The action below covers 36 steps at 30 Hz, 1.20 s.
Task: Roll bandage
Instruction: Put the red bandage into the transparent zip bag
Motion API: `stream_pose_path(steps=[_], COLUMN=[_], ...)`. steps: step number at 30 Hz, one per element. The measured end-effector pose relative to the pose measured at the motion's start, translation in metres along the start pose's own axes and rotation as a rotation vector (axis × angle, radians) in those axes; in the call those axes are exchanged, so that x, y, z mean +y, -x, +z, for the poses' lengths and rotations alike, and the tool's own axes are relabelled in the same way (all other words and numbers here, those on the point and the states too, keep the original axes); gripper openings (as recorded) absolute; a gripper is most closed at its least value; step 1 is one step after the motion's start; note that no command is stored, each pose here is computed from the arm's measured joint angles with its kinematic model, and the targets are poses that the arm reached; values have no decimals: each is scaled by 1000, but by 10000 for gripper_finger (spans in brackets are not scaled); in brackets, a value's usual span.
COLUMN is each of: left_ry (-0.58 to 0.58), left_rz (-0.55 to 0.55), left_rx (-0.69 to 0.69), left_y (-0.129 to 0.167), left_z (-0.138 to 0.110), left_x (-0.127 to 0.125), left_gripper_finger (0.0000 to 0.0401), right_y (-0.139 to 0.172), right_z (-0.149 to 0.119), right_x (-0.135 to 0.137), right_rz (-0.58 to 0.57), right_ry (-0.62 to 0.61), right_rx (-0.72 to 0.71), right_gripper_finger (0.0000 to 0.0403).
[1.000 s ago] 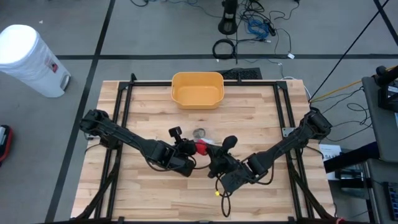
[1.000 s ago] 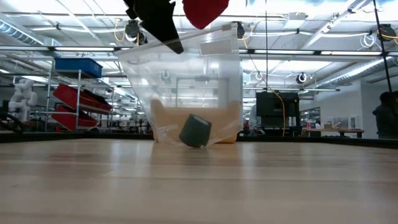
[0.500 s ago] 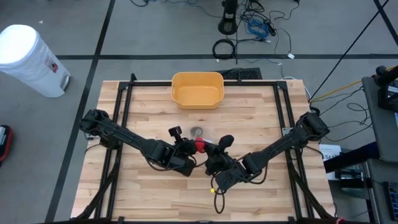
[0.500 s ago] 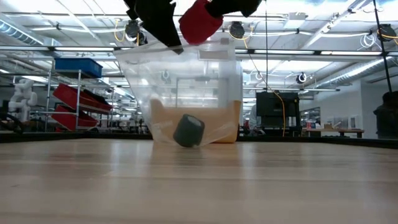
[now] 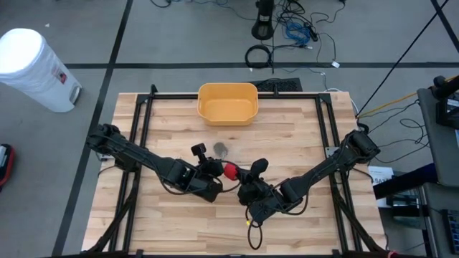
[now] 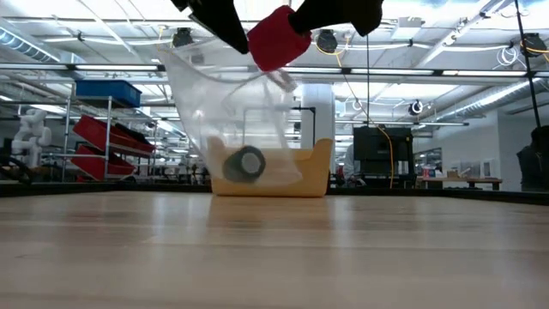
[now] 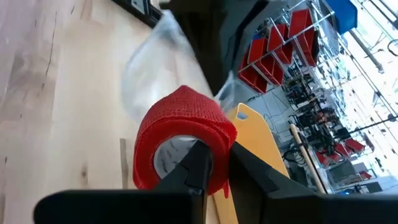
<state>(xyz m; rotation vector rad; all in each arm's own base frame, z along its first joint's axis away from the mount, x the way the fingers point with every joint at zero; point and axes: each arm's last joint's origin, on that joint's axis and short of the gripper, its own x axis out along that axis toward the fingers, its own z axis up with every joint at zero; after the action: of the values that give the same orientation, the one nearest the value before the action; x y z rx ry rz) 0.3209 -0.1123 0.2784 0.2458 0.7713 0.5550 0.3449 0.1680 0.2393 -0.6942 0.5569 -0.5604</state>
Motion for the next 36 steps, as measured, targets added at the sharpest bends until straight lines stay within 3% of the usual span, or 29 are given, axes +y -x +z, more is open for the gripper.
stream_pose_path(steps=[8, 27, 36], left_ry=[31, 30, 6], left_rz=[-21, -8, -72], left_rx=[-34, -23, 2], left_y=[3, 0, -1], left_z=[4, 4, 4], left_x=[-1, 3, 1], left_gripper_finger=[0, 0, 0], right_y=[-2, 21, 33], right_z=[0, 8, 9], right_x=[-1, 13, 14], right_rz=[2, 158, 49], right_ry=[8, 68, 47], right_rx=[1, -101, -99], right_gripper_finger=[39, 39, 39])
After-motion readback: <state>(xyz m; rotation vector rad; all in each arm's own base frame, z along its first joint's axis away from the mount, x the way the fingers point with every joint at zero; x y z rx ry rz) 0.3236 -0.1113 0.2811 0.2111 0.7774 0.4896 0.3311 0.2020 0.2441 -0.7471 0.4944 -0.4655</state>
